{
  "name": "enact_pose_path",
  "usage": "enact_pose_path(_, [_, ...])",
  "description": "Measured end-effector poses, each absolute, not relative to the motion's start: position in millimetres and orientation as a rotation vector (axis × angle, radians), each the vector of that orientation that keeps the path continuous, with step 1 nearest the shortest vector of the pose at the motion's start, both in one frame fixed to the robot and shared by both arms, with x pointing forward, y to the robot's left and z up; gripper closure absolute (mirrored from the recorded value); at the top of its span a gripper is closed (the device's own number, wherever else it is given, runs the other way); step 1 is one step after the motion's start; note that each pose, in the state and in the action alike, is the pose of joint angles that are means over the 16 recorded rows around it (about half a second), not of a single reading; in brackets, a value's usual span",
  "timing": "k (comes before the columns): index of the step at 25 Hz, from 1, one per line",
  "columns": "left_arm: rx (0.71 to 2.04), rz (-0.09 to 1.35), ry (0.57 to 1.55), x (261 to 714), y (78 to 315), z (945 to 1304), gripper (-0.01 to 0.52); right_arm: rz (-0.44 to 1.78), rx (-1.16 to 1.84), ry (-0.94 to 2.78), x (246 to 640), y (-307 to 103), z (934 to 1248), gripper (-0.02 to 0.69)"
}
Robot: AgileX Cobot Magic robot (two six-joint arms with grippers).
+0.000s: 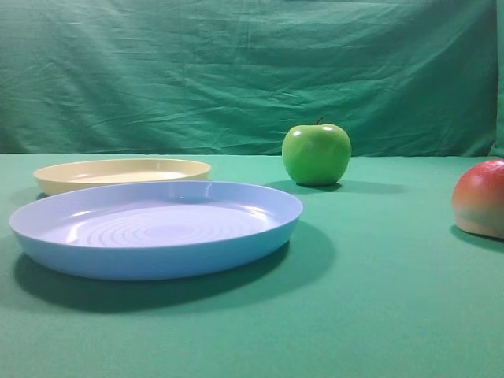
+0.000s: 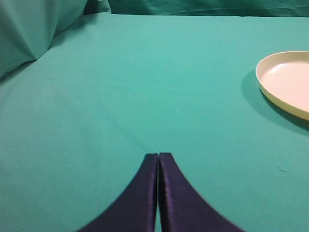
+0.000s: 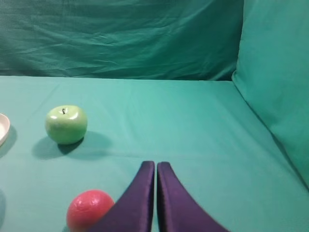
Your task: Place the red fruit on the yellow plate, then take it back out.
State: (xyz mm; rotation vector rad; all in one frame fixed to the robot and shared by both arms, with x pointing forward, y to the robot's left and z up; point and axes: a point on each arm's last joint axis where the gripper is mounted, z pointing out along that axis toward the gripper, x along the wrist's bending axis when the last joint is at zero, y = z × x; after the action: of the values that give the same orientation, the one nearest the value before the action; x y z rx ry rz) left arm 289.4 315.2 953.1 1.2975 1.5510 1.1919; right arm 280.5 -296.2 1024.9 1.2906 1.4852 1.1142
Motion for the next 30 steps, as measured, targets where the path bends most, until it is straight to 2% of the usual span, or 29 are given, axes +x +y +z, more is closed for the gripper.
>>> enact_pose_path(6, [1.297,1.192,1.551,289.4,315.2,953.1,0.514,1.109,1.302,1.453,288.7,-296.1,979.1,0.665])
enact_pose_path(11, [1.297,1.192,1.551,289.4,315.2,953.1,0.514,1.098,1.331,1.452,291.5,-296.3,957.6,0.665])
enact_pose_path(30, [1.297,1.192,1.551,289.4,315.2,953.1,0.514,1.061,1.375,1.48,291.3,-297.0,946.5,0.665])
